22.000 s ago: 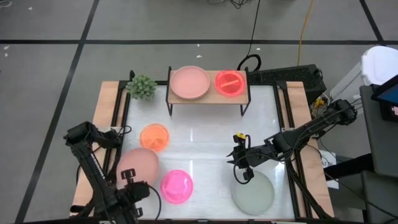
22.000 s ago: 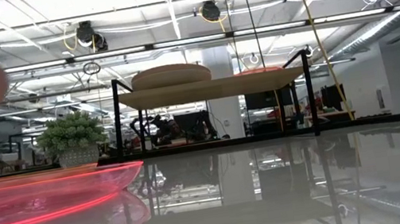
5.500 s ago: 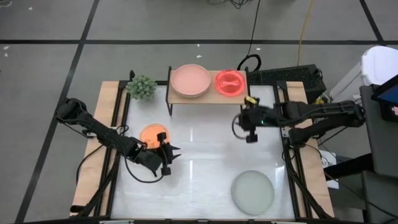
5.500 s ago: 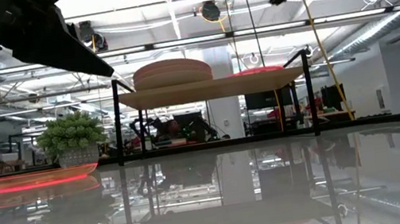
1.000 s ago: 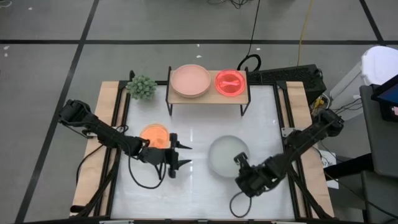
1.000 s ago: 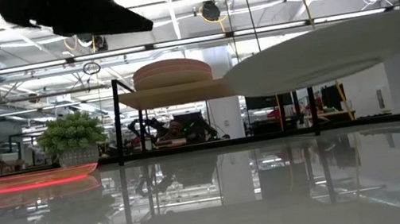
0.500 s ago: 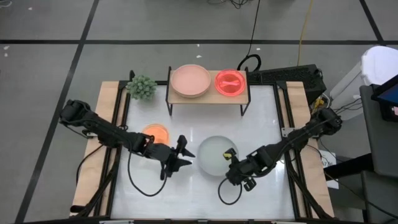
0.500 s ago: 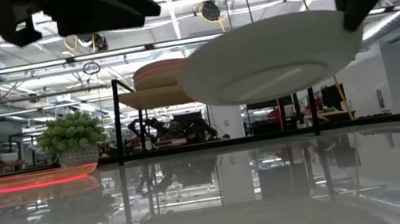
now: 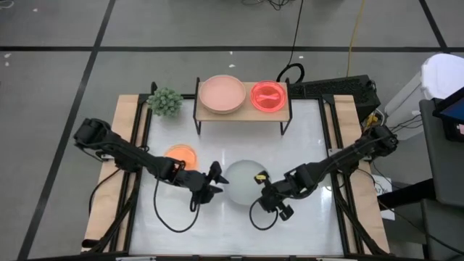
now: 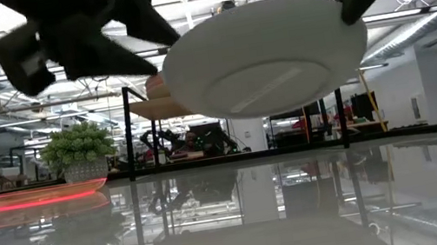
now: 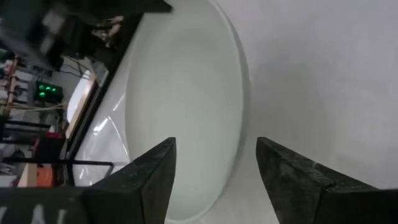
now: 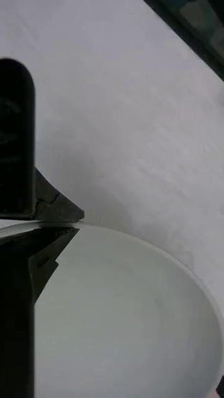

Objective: Place and stack plates onto a shelf
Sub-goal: Stack the gray plate on top of the light brown plate

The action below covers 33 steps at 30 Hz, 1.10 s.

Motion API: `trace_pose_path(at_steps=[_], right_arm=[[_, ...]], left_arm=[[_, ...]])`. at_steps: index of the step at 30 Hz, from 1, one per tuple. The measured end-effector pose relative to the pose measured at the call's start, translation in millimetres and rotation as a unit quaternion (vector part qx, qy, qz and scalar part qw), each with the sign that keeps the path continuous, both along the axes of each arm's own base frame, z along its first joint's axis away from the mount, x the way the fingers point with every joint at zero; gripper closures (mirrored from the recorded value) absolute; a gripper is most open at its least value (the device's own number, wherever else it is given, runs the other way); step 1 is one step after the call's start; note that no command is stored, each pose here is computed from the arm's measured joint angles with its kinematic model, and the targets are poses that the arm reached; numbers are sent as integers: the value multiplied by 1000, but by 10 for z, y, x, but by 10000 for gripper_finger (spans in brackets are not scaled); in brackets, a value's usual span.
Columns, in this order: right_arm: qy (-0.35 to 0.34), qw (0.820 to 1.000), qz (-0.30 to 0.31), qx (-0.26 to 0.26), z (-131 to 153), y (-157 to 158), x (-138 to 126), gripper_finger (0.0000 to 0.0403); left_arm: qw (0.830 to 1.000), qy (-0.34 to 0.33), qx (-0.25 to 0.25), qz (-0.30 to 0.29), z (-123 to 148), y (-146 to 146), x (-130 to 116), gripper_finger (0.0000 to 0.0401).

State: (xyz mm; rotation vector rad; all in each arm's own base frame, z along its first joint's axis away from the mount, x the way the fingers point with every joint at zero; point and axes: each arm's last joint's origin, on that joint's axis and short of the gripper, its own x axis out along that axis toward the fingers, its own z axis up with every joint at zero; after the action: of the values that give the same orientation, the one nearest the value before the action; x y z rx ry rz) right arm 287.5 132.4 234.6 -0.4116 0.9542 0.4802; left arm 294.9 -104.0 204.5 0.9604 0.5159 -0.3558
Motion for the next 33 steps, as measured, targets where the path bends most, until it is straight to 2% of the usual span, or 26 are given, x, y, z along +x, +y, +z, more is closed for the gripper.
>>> trace_pose_path(at_steps=[4,14,20,28,33], right_arm=[[1,1000,-2,10,4,-38,23,403],[3,1000,-2,15,4,-55,30,403],[6,1000,-1,21,6,-52,27,401],[-34,999,-22,26,56,-75,101,357],[-62,994,-57,68,107,-68,166,330]], left_arm=[[1000,15,23,-7,-85,18,29,186],[999,32,36,-16,-187,39,70,302],[999,23,37,-33,-174,30,80,344],[998,28,17,-61,-182,53,92,379],[997,28,11,-70,-179,53,96,389]])
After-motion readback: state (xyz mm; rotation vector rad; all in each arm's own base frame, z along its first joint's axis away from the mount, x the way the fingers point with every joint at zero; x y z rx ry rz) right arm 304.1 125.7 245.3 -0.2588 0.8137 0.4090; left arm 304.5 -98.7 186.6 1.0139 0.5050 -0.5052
